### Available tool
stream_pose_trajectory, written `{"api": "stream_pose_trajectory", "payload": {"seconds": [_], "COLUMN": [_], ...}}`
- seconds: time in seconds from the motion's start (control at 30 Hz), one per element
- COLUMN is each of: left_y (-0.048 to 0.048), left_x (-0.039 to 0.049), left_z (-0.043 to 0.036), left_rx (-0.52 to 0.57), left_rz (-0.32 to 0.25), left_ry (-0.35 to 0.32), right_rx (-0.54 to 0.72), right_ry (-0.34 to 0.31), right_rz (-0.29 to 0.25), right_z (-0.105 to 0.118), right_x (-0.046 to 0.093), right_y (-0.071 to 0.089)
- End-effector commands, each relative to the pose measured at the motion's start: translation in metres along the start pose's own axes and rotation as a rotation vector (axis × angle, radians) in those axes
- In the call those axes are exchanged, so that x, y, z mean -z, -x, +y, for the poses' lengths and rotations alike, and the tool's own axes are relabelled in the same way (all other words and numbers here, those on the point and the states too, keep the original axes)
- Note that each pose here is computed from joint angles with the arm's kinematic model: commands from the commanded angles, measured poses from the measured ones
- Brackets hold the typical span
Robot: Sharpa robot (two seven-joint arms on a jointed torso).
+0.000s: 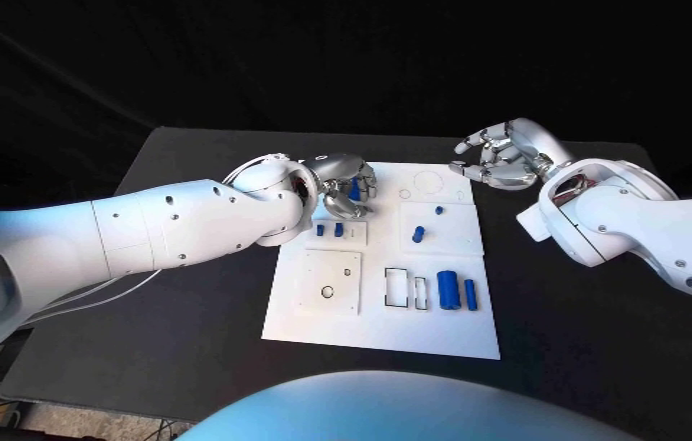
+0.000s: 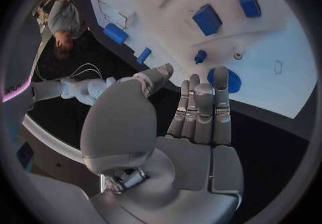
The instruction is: Assemble the parts on the task board
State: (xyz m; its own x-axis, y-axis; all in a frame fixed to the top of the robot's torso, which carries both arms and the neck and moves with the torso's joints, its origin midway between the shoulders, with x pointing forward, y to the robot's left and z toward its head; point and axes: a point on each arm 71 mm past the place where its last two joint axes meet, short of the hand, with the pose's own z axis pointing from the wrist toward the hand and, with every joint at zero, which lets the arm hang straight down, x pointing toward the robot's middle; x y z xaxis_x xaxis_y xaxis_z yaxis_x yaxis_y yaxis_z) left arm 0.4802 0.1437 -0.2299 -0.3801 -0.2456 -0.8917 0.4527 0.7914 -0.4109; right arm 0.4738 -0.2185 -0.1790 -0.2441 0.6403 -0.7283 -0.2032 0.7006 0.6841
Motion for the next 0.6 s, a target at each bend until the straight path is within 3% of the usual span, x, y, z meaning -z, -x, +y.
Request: {"api": "stream_pose_trajectory", "payload": {"seconds": [0.03,0.37,0.6], "left_y": [-0.0013,-0.0106,-0.0119], "left_x": [-0.0034,-0.0098,-0.0117], "left_z": [-0.005,-0.0006,0.0012], "left_rx": [-0.145,-0.207,-0.221], "left_rz": [-0.014,0.083,0.098], "left_ry": [-0.06,0.004,0.037], "right_rx": [0.004,0.001,-0.002], "right_ry": [0.019,0.018,0.018], "right_rz": [0.0,0.002,0.003], "right_z": [0.002,0.002,0.002], "right_x": [0.0,0.0,-0.001], "right_y": [-0.001,-0.002,-0.002]}}
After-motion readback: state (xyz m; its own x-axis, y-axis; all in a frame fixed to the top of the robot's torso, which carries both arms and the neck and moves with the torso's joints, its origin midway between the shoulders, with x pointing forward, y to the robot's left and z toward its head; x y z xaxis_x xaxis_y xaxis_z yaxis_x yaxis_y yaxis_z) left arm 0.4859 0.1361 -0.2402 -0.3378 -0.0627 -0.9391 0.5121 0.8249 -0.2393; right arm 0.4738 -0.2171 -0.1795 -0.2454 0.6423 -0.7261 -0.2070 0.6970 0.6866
